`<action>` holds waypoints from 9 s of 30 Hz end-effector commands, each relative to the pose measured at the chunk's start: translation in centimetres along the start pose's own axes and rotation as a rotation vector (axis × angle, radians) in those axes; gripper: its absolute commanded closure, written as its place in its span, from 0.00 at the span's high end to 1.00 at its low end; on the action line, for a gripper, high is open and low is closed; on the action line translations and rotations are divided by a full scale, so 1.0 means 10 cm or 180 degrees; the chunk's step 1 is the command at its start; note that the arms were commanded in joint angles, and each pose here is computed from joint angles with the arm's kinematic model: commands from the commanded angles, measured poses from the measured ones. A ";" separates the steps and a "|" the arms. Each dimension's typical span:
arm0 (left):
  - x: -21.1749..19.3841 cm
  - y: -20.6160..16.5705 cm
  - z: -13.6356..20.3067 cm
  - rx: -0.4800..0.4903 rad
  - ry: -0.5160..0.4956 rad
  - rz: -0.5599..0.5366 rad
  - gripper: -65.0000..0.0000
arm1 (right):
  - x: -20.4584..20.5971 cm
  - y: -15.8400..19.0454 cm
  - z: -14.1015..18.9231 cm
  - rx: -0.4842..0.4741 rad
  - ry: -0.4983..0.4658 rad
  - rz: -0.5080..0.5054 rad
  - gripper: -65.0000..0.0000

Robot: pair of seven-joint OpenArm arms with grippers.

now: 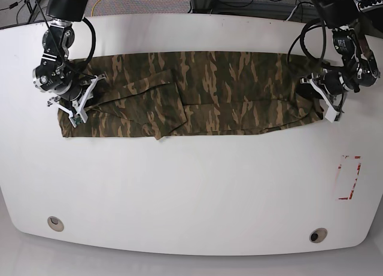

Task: Fold the T-shirt properly
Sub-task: 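Pull the folded strip with both grippers away from the table edge, then release the strip end and move the left gripper toward the strip's middle, then grasp the strip's end with the left gripper and fold it toward the middle, then reposition the right gripper onto the strip's other end and grasp it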

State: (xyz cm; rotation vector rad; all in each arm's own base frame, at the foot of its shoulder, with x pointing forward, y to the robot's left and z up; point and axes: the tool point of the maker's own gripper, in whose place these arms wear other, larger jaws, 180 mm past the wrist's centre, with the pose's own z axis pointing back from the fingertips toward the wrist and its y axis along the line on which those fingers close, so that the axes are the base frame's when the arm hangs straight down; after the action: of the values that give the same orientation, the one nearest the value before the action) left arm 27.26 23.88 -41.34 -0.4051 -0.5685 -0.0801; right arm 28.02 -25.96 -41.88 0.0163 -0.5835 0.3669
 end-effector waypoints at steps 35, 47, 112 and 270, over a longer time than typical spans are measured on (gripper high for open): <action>0.60 -2.27 -0.26 -0.1147 -0.0475 -0.1519 0.07 | 0.09 -0.07 0.05 -0.0052 -0.0075 0.0032 0.18; 0.49 -2.54 -0.49 -0.1445 -0.0393 -0.1177 0.07 | 0.10 0.01 0.01 -0.0008 -0.0094 -0.0003 0.18; 0.31 -2.20 -0.55 -0.1802 0.0156 -0.0948 0.54 | 0.11 0.21 -0.01 0.0090 -0.0150 -0.0051 0.18; 0.05 -0.84 -0.71 -0.0424 0.0507 -0.0906 0.19 | -0.28 -0.18 0.36 0.0590 -0.0706 -0.2505 0.99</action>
State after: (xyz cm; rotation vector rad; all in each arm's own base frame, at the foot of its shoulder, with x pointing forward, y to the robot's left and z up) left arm 30.88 11.77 -42.18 -0.5272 -0.5558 -0.4005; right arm 24.23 -29.99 -40.35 0.4468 -0.7146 -0.3797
